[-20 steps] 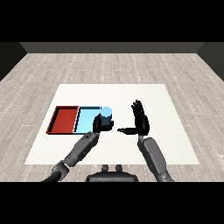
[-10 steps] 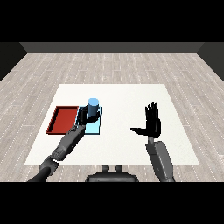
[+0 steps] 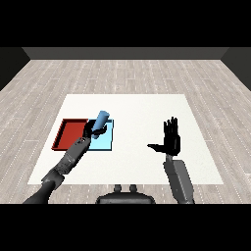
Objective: Pick the blue can and put it in the blue box
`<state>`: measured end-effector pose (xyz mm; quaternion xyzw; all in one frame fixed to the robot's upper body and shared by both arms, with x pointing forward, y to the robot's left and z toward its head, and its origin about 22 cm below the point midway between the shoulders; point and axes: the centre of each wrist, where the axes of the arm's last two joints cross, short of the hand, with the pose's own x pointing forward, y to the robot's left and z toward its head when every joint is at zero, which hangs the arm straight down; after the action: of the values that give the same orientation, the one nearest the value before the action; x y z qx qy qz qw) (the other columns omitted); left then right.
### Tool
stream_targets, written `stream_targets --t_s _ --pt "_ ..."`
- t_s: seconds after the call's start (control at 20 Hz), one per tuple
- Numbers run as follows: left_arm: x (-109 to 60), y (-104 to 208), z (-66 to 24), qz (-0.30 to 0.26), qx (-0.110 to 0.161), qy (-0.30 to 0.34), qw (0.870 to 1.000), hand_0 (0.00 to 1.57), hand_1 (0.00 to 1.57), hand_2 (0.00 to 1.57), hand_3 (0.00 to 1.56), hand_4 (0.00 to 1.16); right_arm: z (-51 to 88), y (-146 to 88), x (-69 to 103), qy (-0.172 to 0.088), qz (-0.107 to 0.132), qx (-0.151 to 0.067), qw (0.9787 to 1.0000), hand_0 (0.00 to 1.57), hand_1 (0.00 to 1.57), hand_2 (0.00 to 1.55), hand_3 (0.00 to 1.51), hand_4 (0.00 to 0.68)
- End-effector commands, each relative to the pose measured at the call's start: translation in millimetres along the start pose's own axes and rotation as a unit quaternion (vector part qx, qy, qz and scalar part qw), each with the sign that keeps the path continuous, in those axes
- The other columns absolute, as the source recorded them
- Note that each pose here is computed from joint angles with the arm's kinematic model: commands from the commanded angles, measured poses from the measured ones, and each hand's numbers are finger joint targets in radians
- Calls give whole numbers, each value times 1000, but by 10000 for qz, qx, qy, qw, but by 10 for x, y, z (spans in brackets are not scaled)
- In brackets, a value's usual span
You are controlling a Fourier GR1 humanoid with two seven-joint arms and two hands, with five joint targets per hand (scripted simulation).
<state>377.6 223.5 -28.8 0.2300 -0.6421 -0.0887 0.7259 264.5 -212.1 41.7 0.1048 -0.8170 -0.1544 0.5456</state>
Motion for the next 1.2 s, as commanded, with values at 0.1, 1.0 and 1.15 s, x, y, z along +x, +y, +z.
stream_targets --t_s 0.1,1.0,1.15 --pt "-338 -92 48 -921 -73 1572 9832 732 732 686 480 914 158 -137 -139 175 -55 -154 9997 0 0 0 0 0" --pt "-533 -75 75 -788 48 2373 9682 0 0 0 0 0 -22 0 -111 68 83 -238 9997 0 0 0 0 0" --pt "-453 -122 46 -817 270 2257 9704 0 0 0 0 0 -62 -255 -245 138 80 -135 9998 0 0 0 0 0"
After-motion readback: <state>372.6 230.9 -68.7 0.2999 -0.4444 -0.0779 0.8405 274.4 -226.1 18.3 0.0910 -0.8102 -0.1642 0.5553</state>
